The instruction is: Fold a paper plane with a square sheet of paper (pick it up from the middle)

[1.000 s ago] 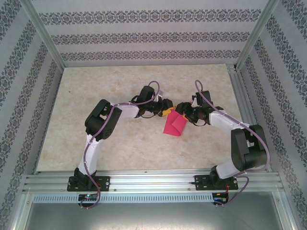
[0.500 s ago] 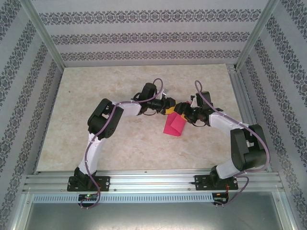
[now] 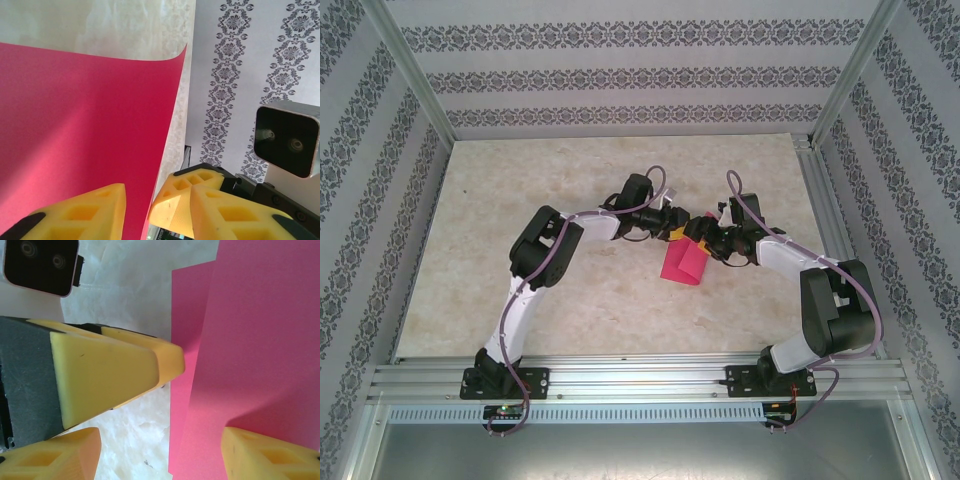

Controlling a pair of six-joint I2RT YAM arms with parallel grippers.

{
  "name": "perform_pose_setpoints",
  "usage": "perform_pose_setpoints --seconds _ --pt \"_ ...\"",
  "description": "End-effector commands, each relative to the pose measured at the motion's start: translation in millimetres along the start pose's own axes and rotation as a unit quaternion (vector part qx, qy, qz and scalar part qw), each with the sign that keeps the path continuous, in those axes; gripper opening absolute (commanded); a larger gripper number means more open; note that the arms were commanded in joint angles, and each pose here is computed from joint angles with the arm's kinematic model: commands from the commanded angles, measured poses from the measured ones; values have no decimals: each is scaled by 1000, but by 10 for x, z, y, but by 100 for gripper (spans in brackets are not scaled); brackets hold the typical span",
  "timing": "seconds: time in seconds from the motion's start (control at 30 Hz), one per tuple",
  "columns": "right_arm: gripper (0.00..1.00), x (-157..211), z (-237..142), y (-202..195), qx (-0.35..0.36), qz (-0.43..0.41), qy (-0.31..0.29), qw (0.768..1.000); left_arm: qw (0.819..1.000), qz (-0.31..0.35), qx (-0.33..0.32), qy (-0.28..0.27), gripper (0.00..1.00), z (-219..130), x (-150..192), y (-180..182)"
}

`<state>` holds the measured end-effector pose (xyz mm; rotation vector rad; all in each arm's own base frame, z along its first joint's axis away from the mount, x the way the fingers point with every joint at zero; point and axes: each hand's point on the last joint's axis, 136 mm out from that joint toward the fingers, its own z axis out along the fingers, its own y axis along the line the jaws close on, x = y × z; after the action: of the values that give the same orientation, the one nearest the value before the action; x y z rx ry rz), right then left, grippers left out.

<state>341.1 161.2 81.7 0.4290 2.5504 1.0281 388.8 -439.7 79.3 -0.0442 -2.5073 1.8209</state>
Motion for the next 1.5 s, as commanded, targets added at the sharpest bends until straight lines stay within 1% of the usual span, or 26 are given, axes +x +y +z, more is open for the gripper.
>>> perform_pose_setpoints --seconds 0.0,0.17,0.4,0.67,0.87,0.93,1.2,1.33,1.47 --pt "65 -46 -20 101 -27 -10 -9 1000 999 13 -3 42 42 188 188 14" --pt "65 -52 -31 106 -27 -11 -9 1000 999 19 6 48 42 256 205 -44" --pt "65 -43 -29 106 -30 -11 -8 999 998 13 -6 55 36 300 228 41" --pt "65 -31 -33 103 -32 -11 -6 999 998 15 -3 68 30 374 279 59" --pt "65 -40 -45 96 -32 -10 -9 999 997 13 -6 71 20 380 286 81" --pt "65 -32 -46 93 -32 -9 -8 999 997 17 -11 71 14 375 288 87" --pt "65 -70 -80 122 -35 -7 -13 999 996 47 -38 65 11 286 270 32" --pt "66 -117 -177 229 -49 -11 -26 998 996 52 -46 54 9 155 158 43" --pt "65 -176 -302 180 -35 -9 -47 998 993 61 -67 71 9 20 125 89"
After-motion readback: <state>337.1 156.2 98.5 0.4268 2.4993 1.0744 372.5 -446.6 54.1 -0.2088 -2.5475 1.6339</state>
